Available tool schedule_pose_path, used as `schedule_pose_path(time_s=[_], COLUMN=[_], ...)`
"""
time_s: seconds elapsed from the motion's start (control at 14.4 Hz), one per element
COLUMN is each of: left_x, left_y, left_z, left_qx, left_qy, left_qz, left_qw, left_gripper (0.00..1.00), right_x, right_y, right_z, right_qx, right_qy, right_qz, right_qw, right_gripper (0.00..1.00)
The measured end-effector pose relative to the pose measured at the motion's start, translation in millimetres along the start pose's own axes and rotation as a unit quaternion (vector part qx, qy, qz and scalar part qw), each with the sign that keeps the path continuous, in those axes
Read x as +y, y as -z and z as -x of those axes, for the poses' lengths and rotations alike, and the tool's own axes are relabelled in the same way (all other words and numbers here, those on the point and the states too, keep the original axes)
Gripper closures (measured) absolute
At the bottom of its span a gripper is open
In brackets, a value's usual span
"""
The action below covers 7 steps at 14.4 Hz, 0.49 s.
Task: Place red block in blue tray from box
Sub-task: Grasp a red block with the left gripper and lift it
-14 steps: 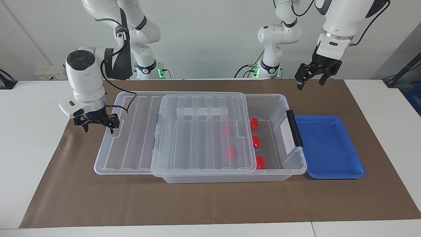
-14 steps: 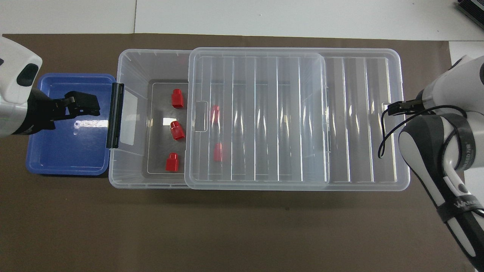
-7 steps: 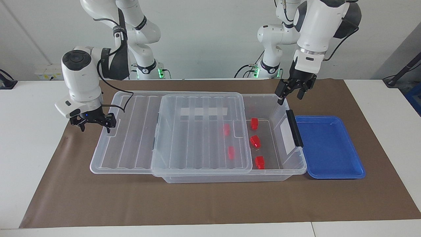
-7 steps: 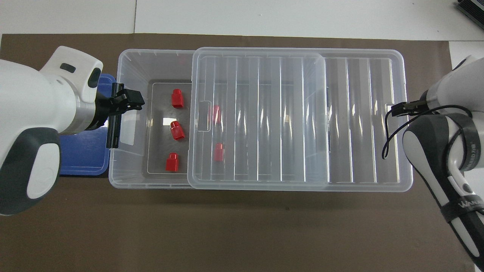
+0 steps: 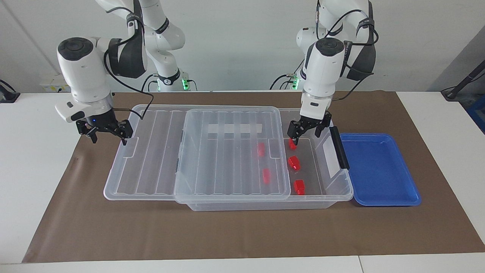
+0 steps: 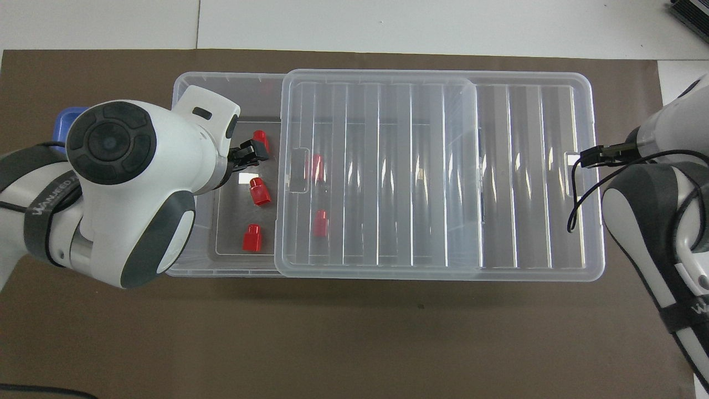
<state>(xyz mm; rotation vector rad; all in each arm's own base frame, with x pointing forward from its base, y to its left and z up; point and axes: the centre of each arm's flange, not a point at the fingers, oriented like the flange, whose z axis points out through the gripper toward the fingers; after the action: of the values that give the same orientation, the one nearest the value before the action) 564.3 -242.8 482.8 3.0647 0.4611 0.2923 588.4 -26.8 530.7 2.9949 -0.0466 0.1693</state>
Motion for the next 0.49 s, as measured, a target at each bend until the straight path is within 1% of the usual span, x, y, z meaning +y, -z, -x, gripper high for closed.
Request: schedule_pose_path(time_s=[0.14,0.35,0.49], left_x=[-3,-7,-7], left_y=[-18,-49,-70], left_z=[-2,1,3], left_qx=[0.005,0.006,0.0], left_qy=[0.002,-0.002,-0.004], left_qz=[0.007,0.004,0.002], left_qw=[1.0,1.0,1.0], left_gripper=[0.0,0.0,0.0], right_x=[3,6,9], right_y=[21,59,85], right_z=[9,23,28], right_qx=[-0.003,-0.027,-0.039], right_qy=[-0.007,-0.018,-0.02], right_qz=[-0.007,-0.03,-0.035], right_qw=[1.0,0.999,0.998], right_gripper=[0.0,0.0,0.0])
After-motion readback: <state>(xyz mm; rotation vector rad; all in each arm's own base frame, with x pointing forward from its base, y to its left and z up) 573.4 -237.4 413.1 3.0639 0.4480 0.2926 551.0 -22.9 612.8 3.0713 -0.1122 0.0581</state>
